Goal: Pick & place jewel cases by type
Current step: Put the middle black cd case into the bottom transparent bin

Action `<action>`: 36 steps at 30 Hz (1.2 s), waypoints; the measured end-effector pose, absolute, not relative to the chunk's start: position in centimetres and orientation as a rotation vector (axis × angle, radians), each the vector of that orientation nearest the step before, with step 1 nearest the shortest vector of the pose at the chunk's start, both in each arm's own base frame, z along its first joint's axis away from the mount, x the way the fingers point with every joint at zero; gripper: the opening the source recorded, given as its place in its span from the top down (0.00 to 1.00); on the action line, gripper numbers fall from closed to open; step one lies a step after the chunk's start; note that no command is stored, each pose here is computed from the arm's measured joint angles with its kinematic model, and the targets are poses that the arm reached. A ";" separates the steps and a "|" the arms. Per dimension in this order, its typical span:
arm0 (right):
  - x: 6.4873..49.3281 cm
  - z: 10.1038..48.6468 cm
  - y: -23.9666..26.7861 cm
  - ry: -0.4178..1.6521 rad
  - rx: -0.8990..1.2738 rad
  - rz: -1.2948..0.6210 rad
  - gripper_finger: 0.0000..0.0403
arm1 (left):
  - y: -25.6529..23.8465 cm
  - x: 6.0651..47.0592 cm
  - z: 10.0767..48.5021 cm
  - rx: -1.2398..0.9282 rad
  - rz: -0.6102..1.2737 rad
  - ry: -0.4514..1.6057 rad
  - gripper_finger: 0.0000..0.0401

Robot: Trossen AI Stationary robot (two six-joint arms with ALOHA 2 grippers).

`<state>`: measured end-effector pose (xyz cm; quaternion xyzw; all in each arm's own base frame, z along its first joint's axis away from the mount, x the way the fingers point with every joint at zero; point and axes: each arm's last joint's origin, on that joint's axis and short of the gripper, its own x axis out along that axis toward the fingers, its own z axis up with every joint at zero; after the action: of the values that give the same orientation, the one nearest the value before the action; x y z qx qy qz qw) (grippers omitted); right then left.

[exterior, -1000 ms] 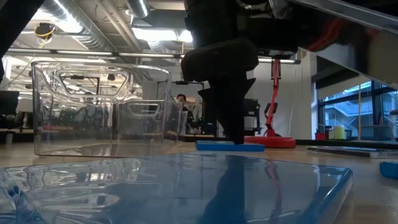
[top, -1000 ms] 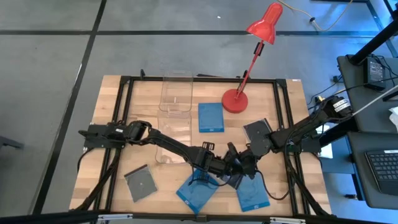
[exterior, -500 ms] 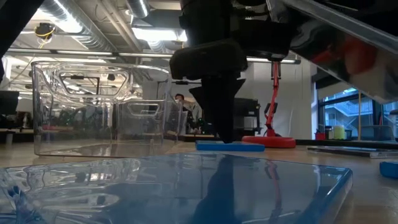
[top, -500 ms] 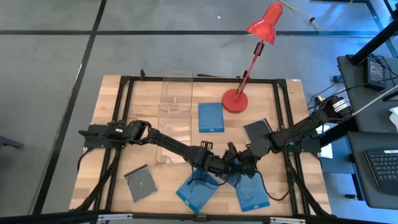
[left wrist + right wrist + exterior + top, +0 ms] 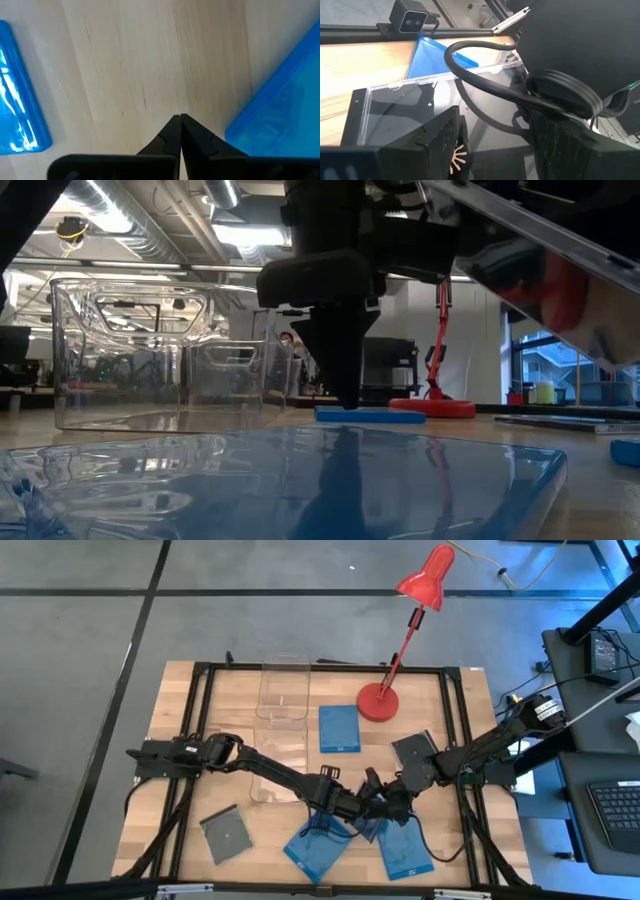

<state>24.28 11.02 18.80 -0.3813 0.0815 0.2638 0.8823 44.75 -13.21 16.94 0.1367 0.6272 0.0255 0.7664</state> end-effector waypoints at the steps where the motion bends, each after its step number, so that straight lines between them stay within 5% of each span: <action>1: 24.3 18.8 11.0 0.169 -0.794 0.549 0.37 | -13.2 44.7 16.9 0.301 0.053 1.364 0.99; 19: 24.6 18.0 11.1 0.198 -0.796 0.531 0.37 | -12.4 44.4 16.7 0.324 0.047 1.425 0.99; 36: 24.5 17.7 11.1 0.336 -0.449 0.494 0.37 | -12.2 44.5 16.6 0.345 0.080 1.424 0.99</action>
<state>24.48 11.08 17.71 -0.2194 0.1642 0.2415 0.9309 44.45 -12.19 16.57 0.1574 0.6497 0.0364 0.7428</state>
